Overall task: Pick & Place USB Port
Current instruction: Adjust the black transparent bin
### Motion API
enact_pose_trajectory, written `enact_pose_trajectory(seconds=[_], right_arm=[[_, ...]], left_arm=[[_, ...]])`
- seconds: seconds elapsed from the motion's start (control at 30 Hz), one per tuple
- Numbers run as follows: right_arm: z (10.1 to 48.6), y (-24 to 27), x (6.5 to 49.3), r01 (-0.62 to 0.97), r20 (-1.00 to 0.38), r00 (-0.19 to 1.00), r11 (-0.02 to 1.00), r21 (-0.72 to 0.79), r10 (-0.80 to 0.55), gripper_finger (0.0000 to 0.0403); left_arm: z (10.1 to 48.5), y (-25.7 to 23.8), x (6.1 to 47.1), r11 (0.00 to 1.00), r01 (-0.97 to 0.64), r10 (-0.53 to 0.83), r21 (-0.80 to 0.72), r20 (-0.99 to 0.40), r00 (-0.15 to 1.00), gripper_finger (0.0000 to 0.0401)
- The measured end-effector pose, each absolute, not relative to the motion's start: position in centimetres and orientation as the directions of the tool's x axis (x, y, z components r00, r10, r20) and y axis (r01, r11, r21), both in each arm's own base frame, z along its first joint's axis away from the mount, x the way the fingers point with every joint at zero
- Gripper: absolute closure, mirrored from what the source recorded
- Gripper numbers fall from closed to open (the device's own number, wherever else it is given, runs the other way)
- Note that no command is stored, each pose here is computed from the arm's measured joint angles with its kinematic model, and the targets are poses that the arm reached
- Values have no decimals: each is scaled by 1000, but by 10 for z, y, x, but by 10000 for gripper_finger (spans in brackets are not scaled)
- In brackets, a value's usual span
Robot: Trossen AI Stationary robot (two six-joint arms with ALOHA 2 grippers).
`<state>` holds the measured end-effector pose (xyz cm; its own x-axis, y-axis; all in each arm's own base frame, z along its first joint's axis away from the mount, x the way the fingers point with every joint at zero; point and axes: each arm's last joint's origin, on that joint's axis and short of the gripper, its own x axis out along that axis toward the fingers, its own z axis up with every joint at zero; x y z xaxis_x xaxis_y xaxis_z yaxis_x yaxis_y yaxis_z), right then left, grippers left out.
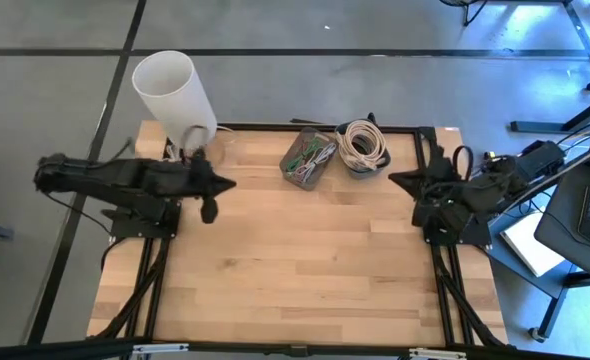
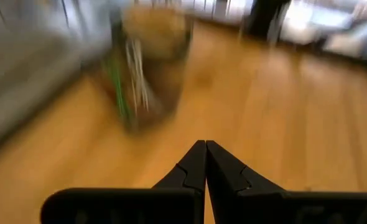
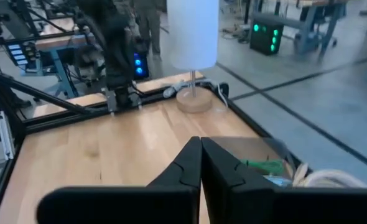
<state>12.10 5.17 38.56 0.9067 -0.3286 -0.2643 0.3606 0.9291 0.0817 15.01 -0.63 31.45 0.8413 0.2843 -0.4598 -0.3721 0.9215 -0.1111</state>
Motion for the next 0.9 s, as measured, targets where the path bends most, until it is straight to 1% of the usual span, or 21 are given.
enact_pose_trajectory(seconds=[0.1, 0.17, 0.23, 0.3, 0.43, 0.57, 0.67, 0.9], right_arm=[[393, 50, 121, 355, -243, 911, 933, 53, -333, 391], [398, 48, 121, 356, -229, 913, 933, 47, -337, 389], [400, 47, 121, 362, -221, 913, 931, 45, -344, 394], [401, 47, 121, 360, -218, 913, 932, 35, -345, 398], [400, 48, 124, 364, -221, 911, 931, 32, -348, 396], [399, 50, 126, 362, -228, 909, 932, 22, -348, 400], [399, 50, 127, 363, -229, 909, 932, 18, -349, 399], [400, 51, 129, 356, -221, 912, 934, 8, -346, 401]], left_arm=[[291, 0, 170, 913, -380, 205, -149, -638, 743, 398], [277, 5, 188, 916, -372, 164, -151, -707, 688, 398], [262, 11, 207, 924, -358, 144, -133, -746, 650, 399], [248, 20, 227, 932, -338, 123, -131, -763, 635, 399], [220, 39, 261, 937, -303, 70, -172, -760, 646, 399], [193, 56, 282, 931, -324, 82, -167, -769, 634, 399], [181, 70, 298, 936, -317, 99, -151, -754, 649, 399], [157, 102, 336, 942, -295, 75, -159, -759, 647, 398]])
